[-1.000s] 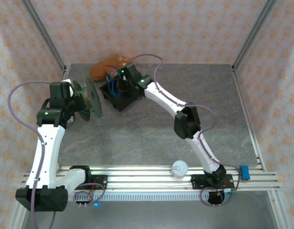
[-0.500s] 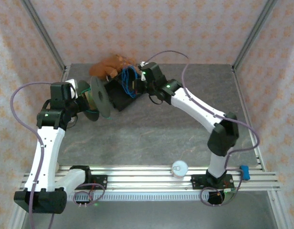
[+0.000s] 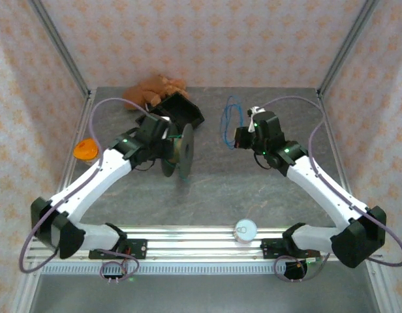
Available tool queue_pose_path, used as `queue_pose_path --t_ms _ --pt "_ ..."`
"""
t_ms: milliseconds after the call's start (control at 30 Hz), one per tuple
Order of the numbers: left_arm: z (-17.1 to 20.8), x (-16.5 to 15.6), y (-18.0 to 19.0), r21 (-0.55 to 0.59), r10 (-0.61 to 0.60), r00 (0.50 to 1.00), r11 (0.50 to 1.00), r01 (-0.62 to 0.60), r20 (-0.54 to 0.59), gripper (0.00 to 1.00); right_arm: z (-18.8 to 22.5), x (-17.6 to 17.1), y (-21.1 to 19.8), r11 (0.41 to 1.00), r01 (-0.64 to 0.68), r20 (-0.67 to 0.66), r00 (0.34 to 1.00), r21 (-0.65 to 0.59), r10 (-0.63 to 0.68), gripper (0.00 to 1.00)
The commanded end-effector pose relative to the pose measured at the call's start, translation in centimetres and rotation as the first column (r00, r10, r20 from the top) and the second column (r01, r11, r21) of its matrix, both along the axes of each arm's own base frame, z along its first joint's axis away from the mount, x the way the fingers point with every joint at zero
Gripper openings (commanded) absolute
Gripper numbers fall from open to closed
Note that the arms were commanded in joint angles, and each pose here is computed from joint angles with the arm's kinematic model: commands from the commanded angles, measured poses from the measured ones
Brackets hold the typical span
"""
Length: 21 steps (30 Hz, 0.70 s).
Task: Wrap the cables
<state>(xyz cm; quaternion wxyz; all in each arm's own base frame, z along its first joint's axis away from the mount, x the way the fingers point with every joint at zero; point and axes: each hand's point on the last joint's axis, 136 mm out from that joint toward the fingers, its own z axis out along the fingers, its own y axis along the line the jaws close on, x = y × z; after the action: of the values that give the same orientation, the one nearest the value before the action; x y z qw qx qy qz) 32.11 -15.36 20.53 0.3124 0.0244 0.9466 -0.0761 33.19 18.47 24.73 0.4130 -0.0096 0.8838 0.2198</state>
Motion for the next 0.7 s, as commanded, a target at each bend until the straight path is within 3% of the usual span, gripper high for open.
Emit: queue_pose_path --t_ms 0,167,433,667 --pt "3.1 3.4 -1.4 -0.011 0.059 0.989 0.998 -0.058 0.136 0.00 0.0 -0.4 -0.9 0.999 0.023 0.017 1.000 0.026 -0.023 0.00" --pt "1.7 5.6 -2.8 -0.008 0.078 0.991 0.997 -0.078 0.109 0.00 -0.8 -0.8 -1.4 0.999 0.025 0.003 1.000 0.029 -0.025 0.00" --pt "-0.7 8.6 -3.1 0.093 0.121 0.990 0.987 -0.128 0.077 0.01 -1.1 -0.7 -1.3 0.999 0.017 -0.001 1.000 0.037 -0.017 0.00" --pt "-3.0 9.3 -2.9 0.089 0.160 0.987 0.983 -0.161 0.018 0.34 -1.2 -0.9 -1.1 0.999 0.006 -0.012 1.000 0.041 -0.005 0.00"
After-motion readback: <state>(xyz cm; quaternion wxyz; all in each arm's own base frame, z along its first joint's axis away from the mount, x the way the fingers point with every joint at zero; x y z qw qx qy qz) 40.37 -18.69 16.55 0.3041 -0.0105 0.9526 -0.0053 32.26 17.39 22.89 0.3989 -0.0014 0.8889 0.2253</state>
